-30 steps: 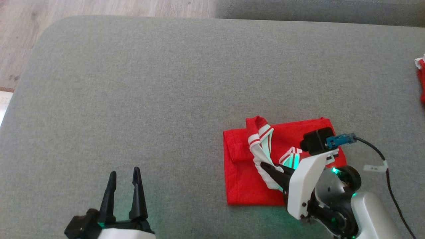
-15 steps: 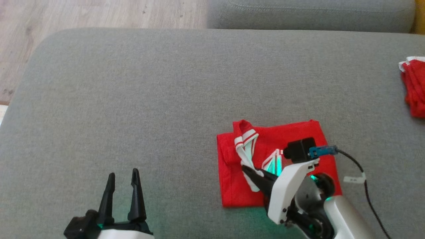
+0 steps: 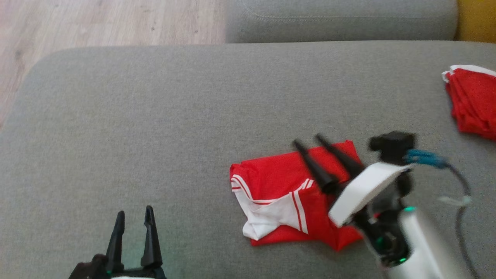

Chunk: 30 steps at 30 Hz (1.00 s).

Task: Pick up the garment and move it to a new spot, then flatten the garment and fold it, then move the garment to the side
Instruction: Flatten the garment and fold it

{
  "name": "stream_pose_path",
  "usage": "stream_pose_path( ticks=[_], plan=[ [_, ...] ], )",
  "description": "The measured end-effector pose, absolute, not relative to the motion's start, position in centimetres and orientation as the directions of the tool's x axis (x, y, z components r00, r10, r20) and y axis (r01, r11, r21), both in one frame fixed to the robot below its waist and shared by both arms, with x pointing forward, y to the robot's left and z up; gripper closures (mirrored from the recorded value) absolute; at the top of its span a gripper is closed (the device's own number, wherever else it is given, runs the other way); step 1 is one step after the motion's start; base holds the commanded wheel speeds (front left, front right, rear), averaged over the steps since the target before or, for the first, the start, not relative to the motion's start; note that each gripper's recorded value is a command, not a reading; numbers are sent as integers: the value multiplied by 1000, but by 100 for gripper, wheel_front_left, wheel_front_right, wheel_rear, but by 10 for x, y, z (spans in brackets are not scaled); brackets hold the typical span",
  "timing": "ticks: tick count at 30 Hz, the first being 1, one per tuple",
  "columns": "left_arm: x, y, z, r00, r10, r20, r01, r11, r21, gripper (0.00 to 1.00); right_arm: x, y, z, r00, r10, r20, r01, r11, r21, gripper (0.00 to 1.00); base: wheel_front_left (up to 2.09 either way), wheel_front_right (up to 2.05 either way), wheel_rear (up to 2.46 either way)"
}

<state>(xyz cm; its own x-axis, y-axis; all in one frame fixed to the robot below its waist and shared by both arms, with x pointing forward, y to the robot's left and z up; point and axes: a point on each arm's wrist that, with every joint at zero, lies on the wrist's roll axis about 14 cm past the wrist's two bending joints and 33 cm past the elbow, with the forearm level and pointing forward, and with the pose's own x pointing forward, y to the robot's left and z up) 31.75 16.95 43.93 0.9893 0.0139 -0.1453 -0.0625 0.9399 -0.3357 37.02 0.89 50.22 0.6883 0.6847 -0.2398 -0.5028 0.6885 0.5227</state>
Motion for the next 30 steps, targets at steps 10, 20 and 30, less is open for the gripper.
stream_pose_path(
  ticks=[10, 20, 30],
  plan=[
    [314, 164, 452, 995, -12, -98, -21, 944, -330, 0, 385, -99, 511, 909, 359, -214, -311, 923, 225, 0, 0, 0, 0],
    [305, 161, 451, 995, -27, -100, -6, 949, -316, 0, 351, -129, 446, 889, 286, -357, -247, 957, 151, 72, 0, 0, 0],
    [310, 163, 446, 993, -25, -116, -10, 955, -297, 0, 357, -76, 402, 764, 439, -472, -386, 898, 211, 100, 0, 0, 0]
  ],
)
